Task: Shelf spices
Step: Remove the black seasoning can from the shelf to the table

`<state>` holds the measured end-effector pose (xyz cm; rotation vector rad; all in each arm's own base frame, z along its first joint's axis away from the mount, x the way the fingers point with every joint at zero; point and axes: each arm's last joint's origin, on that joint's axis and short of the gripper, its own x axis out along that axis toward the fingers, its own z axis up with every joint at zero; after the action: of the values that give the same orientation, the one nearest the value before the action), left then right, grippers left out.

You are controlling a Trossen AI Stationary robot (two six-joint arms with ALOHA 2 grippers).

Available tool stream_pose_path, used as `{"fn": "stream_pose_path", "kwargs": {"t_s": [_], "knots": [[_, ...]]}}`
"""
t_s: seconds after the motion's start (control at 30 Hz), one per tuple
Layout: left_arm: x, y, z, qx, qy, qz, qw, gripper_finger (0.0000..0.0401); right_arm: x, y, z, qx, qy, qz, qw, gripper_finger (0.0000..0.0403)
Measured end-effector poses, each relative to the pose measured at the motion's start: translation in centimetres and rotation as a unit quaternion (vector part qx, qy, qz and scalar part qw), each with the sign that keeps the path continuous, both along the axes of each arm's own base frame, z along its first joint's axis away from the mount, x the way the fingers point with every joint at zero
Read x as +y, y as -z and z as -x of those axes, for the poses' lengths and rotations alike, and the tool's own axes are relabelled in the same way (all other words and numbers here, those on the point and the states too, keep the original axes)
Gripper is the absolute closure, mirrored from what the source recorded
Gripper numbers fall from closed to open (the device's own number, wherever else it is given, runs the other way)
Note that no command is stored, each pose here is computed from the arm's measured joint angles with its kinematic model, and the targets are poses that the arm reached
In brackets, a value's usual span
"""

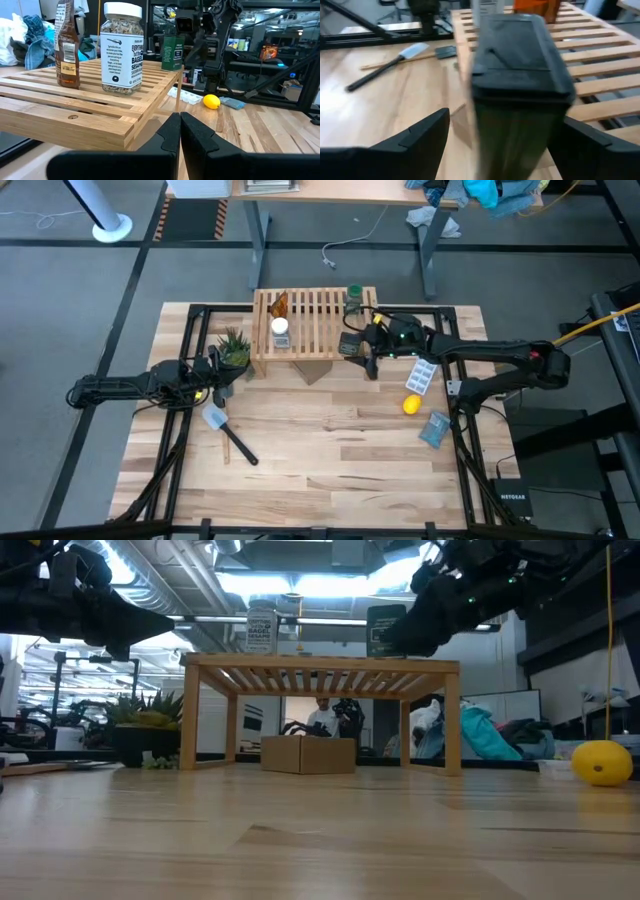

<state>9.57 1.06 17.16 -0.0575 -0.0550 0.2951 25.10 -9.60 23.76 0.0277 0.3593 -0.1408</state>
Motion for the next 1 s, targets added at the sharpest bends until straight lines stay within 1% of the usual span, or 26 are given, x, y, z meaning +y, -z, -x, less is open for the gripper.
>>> {"fn": "stream_pose_path", "kwargs": {"t_s": [0.1, 0.2, 0.3, 0.43, 0.47, 0.83, 0.93, 1.0], "knots": [[0.0, 0.0, 0.0, 0.000, 0.000, 0.000, 1.000, 0.0396, -0.3, 0.6, -0.4, 0.008, 0.008, -0.001, 1.000, 0.0103], [0.0, 0.0, 0.0, 0.000, 0.000, 0.000, 1.000, 0.0396, -0.4, 1.1, -0.6, 0.017, 0.009, -0.005, 1.000, 0.0133], [0.0, 0.0, 0.0, 0.000, 0.000, 0.000, 1.000, 0.0396, -0.4, 1.2, -0.7, 0.017, 0.009, -0.005, 1.000, 0.0181], [0.0, 0.0, 0.0, 0.000, 0.000, 0.000, 1.000, 0.0396, -0.4, 1.1, -0.7, 0.010, 0.008, -0.003, 1.000, 0.0261], [0.0, 0.0, 0.0, 0.000, 0.000, 0.000, 1.000, 0.0396, -0.4, 1.0, -0.7, 0.009, 0.008, -0.002, 1.000, 0.0273], [0.0, 0.0, 0.0, 0.000, 0.000, 0.000, 1.000, 0.0396, -0.1, 0.8, -0.7, 0.000, -0.023, -0.012, 1.000, 0.0274], [0.0, 0.0, 0.0, 0.000, 0.000, 0.000, 1.000, 0.0396, 0.4, 0.3, -0.8, -0.006, -0.033, -0.009, 0.999, 0.0274], [0.0, 0.0, 0.0, 0.000, 0.000, 0.000, 1.000, 0.0396, 1.1, -0.5, -1.3, -0.018, -0.052, -0.006, 0.998, 0.0274]]}}
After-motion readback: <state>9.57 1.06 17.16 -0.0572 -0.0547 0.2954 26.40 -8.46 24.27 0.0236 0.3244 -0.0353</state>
